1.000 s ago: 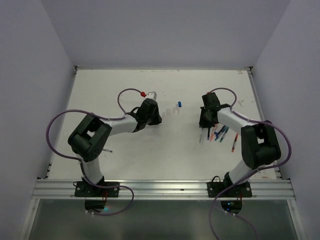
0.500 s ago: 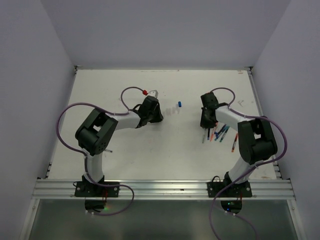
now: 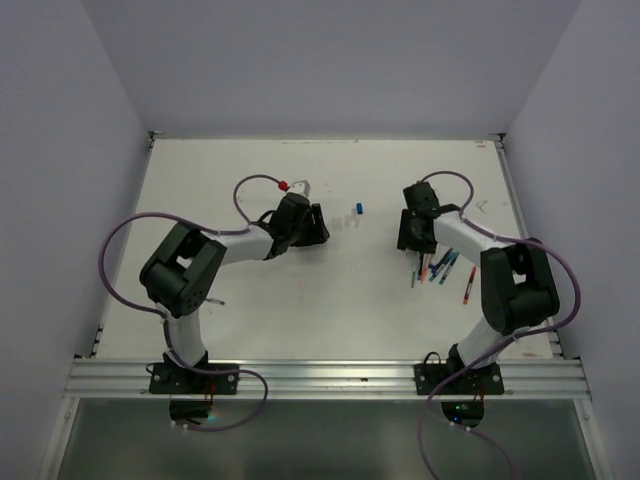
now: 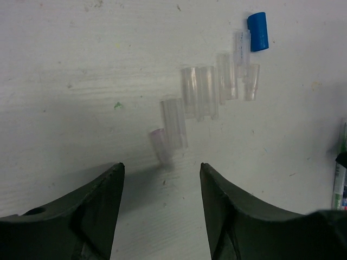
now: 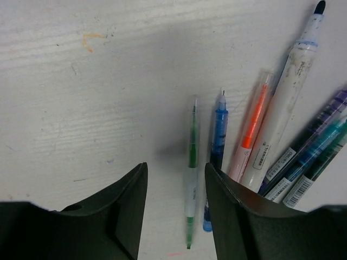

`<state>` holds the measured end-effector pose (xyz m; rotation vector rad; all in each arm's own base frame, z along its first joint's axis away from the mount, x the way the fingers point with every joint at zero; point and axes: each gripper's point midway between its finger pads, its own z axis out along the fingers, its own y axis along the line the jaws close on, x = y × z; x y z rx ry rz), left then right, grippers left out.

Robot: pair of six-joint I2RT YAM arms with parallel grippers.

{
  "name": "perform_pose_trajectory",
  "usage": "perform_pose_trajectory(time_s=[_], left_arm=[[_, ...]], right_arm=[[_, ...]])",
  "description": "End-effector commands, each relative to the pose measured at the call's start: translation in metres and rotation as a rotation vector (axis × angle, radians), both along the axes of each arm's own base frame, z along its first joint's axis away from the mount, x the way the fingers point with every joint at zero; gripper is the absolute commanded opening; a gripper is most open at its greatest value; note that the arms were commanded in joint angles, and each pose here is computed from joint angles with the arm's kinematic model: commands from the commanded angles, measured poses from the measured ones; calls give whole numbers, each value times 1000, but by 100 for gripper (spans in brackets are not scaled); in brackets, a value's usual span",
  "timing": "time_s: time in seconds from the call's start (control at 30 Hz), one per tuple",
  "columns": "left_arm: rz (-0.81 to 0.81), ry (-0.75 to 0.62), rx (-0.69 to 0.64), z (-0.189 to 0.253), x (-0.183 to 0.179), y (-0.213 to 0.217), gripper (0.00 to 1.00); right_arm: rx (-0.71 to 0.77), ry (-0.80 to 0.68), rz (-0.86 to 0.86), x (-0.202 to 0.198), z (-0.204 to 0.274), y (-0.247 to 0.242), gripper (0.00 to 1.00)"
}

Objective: Open the pen caps

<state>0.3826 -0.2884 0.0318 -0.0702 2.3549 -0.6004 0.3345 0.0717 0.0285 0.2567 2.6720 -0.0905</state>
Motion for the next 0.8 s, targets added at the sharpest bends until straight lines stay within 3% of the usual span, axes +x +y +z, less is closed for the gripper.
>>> perform_pose_trajectory(time_s=[0.0, 0.13, 0.17, 0.2, 0.23, 0.27, 0.4, 0.53, 0.77], left_arm=[[48, -83, -21, 42, 3, 17, 62], [226, -24, 71, 57, -8, 62, 64], [298, 17, 152, 52, -18, 85, 64], [377, 24, 135, 64, -23, 95, 65], [431, 44, 157, 65, -30, 107, 70], [498, 89, 241, 59, -47, 131, 73], [741, 223, 292, 48, -96, 184, 74], [823, 335, 350, 24, -136, 220, 73], [963, 307, 290, 9, -165, 257, 71]], right_arm=[[-1, -131, 15, 14, 41, 2, 51], [17, -175, 52, 12, 61, 15, 52], [19, -179, 75, 10, 63, 23, 52], [21, -186, 86, 8, 66, 28, 52], [25, -198, 98, 8, 71, 33, 53], [24, -197, 126, 4, 73, 42, 53], [42, -211, 184, -2, 80, 64, 53], [84, -220, 224, -8, 81, 79, 53], [126, -219, 269, -22, 77, 89, 52]])
